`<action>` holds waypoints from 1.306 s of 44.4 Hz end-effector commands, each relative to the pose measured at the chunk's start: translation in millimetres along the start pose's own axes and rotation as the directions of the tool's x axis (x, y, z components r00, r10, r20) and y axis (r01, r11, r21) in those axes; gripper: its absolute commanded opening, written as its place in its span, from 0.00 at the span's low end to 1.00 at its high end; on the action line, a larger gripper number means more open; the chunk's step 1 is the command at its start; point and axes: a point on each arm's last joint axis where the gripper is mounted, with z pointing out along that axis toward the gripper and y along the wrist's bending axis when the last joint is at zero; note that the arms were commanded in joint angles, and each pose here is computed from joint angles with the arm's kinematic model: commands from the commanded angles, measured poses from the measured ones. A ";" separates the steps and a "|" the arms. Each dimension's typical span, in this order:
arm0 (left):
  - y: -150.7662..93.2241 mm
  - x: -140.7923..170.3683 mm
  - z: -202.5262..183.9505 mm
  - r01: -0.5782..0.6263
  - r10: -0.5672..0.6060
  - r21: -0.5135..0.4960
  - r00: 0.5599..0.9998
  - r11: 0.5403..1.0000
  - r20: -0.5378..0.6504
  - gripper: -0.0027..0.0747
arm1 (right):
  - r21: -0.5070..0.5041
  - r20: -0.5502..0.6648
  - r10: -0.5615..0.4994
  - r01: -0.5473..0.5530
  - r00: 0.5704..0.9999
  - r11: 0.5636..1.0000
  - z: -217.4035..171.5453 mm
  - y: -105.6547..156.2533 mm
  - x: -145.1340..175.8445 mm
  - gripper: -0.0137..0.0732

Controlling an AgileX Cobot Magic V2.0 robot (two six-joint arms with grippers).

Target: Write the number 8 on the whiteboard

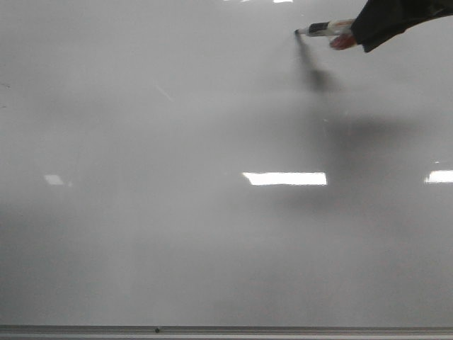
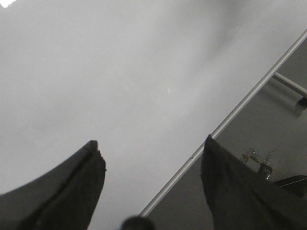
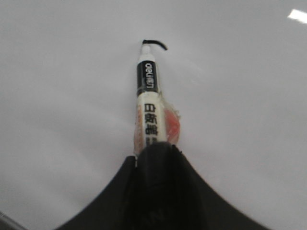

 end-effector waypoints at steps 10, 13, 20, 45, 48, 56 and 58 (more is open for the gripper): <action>2.5 -11.1 -11.0 0.023 -0.021 -0.025 0.994 0.999 0.104 0.59 | 0.033 -0.005 0.032 -0.032 0.999 0.999 -17.7 -15.8 -4.4 0.09; 2.5 -11.1 -11.0 0.023 -0.021 -0.025 0.994 0.999 0.104 0.59 | 0.034 -0.025 0.037 -0.036 0.999 0.999 -17.0 -15.7 3.7 0.09; 2.5 -11.1 -11.0 0.023 -0.021 -0.025 0.994 0.999 0.104 0.59 | 0.017 -0.084 0.036 -0.035 0.996 0.999 -8.9 -9.8 24.0 0.09; 2.6 -11.5 -11.1 0.023 -0.020 -0.026 0.994 0.999 0.108 0.59 | 0.073 0.075 0.029 -0.034 0.997 0.997 -10.0 -17.8 -3.4 0.09; 2.6 -11.5 -11.1 0.023 -0.020 -0.026 0.994 0.999 0.108 0.59 | 0.074 0.091 0.027 -0.033 0.995 0.997 -11.9 -18.3 -9.1 0.09; 2.6 -11.5 -11.1 0.023 -0.020 -0.026 0.994 0.999 0.108 0.59 | 0.069 0.119 0.019 -0.028 0.993 0.997 -15.5 -17.0 -19.7 0.09; 2.6 -11.5 -11.1 0.023 -0.020 -0.026 0.994 0.999 0.108 0.59 | 0.054 0.105 0.016 -0.022 0.994 0.998 -17.5 -13.9 -19.7 0.09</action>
